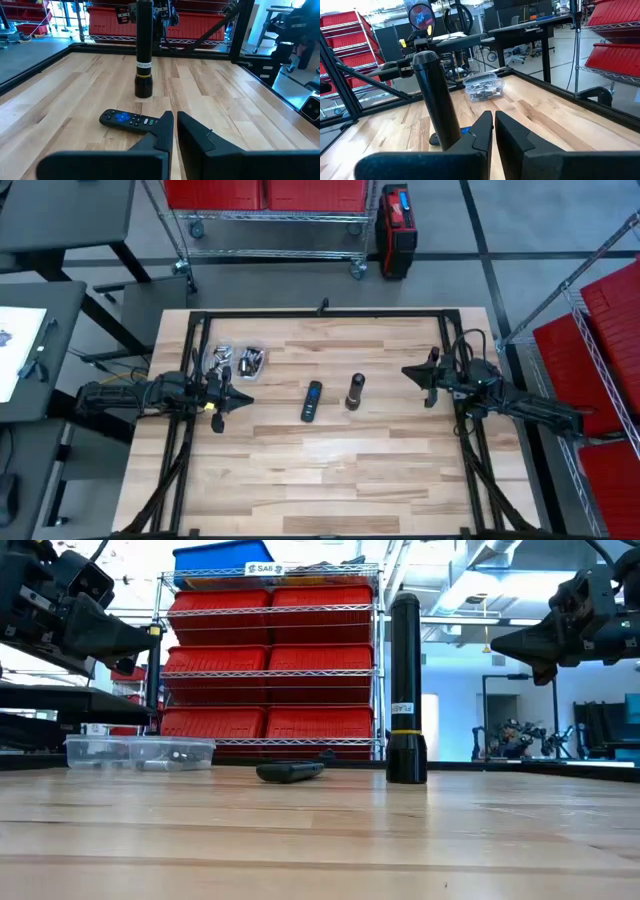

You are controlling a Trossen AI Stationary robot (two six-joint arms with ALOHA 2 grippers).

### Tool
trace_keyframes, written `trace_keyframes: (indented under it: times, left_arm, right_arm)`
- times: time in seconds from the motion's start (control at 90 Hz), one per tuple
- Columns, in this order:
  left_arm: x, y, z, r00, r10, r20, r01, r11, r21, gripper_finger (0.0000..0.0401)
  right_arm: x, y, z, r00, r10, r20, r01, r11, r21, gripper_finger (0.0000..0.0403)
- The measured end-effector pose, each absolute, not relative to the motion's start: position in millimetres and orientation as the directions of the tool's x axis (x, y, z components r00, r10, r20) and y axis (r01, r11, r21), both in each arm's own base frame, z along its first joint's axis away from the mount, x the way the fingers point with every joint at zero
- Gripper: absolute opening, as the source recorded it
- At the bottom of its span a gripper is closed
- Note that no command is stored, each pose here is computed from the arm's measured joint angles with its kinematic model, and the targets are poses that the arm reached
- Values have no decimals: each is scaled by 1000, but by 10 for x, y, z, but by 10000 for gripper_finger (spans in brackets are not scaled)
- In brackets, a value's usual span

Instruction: Insert battery

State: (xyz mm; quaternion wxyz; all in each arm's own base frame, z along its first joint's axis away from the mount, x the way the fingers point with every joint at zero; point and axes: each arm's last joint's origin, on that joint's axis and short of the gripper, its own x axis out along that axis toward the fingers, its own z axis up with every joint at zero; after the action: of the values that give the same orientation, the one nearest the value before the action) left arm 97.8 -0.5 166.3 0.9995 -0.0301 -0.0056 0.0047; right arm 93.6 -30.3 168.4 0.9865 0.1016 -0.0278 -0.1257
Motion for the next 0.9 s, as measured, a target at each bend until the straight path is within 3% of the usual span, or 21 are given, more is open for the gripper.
trace_keyframes:
  times: [0.067, 0.167, 0.389, 0.522, 0.678, 0.789, 0.9]
  left_arm:
    - [978, -5, 1663, 1000, 10, 11, -9, 998, -60, 5]
    - [979, -5, 1662, 1000, 10, 10, -9, 998, -60, 5]
    - [978, -5, 1663, 1000, 10, 11, -9, 998, -60, 5]
    - [978, -5, 1663, 1000, 10, 11, -9, 998, -60, 5]
    - [978, -5, 1663, 1000, 10, 11, -9, 998, -60, 5]
    - [979, -5, 1662, 1000, 10, 10, -9, 998, -60, 5]
    - [978, -5, 1663, 1000, 10, 11, -10, 998, -60, 5]
  right_arm:
    - [938, -295, 1703, 969, -244, 47, 211, 908, 363, 13]
    - [936, -297, 1711, 964, -260, 50, 173, 762, 625, 13]
    - [929, -310, 1765, 951, -291, 105, 42, 457, 889, 13]
    - [870, -306, 2014, 886, -298, 357, -151, 542, 827, 28]
    - [705, -249, 2459, 761, -268, 591, -316, 642, 698, 82]
    - [639, -209, 2769, 763, -233, 603, -279, 722, 633, 134]
    - [689, -199, 2983, 848, -226, 479, -104, 816, 569, 188]
